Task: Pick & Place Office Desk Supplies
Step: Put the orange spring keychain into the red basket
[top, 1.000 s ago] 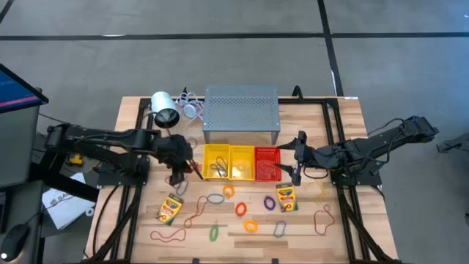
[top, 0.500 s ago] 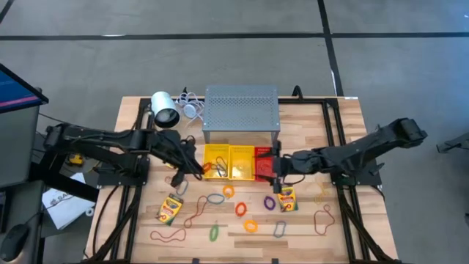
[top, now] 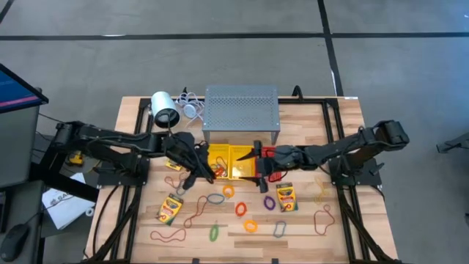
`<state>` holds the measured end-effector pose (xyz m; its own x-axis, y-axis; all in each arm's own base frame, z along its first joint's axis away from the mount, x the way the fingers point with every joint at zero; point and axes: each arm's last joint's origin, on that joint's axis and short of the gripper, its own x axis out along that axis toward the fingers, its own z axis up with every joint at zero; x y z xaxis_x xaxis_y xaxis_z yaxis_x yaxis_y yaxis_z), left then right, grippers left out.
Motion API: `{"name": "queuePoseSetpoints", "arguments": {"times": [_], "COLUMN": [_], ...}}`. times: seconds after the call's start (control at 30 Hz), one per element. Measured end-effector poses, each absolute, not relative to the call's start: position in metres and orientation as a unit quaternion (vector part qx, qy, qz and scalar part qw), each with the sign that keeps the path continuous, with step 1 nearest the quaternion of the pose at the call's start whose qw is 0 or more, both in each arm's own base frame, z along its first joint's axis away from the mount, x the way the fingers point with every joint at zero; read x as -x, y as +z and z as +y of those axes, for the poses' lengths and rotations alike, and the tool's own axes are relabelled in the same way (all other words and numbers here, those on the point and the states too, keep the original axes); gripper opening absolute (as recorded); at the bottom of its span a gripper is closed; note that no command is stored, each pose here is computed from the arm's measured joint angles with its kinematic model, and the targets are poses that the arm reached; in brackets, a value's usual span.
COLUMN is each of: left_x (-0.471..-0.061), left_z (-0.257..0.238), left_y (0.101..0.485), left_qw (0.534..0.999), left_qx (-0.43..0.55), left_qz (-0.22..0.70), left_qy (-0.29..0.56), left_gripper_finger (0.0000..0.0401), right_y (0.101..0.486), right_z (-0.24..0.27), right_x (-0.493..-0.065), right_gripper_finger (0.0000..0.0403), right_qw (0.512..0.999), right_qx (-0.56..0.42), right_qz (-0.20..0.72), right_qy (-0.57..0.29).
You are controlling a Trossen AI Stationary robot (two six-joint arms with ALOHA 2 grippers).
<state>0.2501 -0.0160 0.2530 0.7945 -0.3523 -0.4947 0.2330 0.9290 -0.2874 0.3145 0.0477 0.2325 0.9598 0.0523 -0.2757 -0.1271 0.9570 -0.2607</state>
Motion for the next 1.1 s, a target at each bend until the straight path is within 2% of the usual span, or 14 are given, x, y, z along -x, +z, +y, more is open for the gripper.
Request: {"name": "queuePoseSetpoints", "arguments": {"times": [0.73, 1.1], "left_x": [-0.256, -0.256], "left_z": [-0.016, -0.016], "left_y": [0.259, 0.261], "left_qw": [0.954, 0.956], "left_qx": [0.085, 0.083], "left_qz": [0.237, 0.228], "left_qy": [-0.164, -0.165], "left_gripper_finger": [0.0009, 0.0008], "right_y": [0.24, 0.24], "right_z": [0.053, 0.054], "right_x": [-0.334, -0.359], "right_gripper_finger": [0.0295, 0.0295], "right_qw": [0.979, 0.976], "right_qx": [0.151, 0.164], "right_qz": [0.095, 0.095], "right_qy": [0.102, 0.106]}}
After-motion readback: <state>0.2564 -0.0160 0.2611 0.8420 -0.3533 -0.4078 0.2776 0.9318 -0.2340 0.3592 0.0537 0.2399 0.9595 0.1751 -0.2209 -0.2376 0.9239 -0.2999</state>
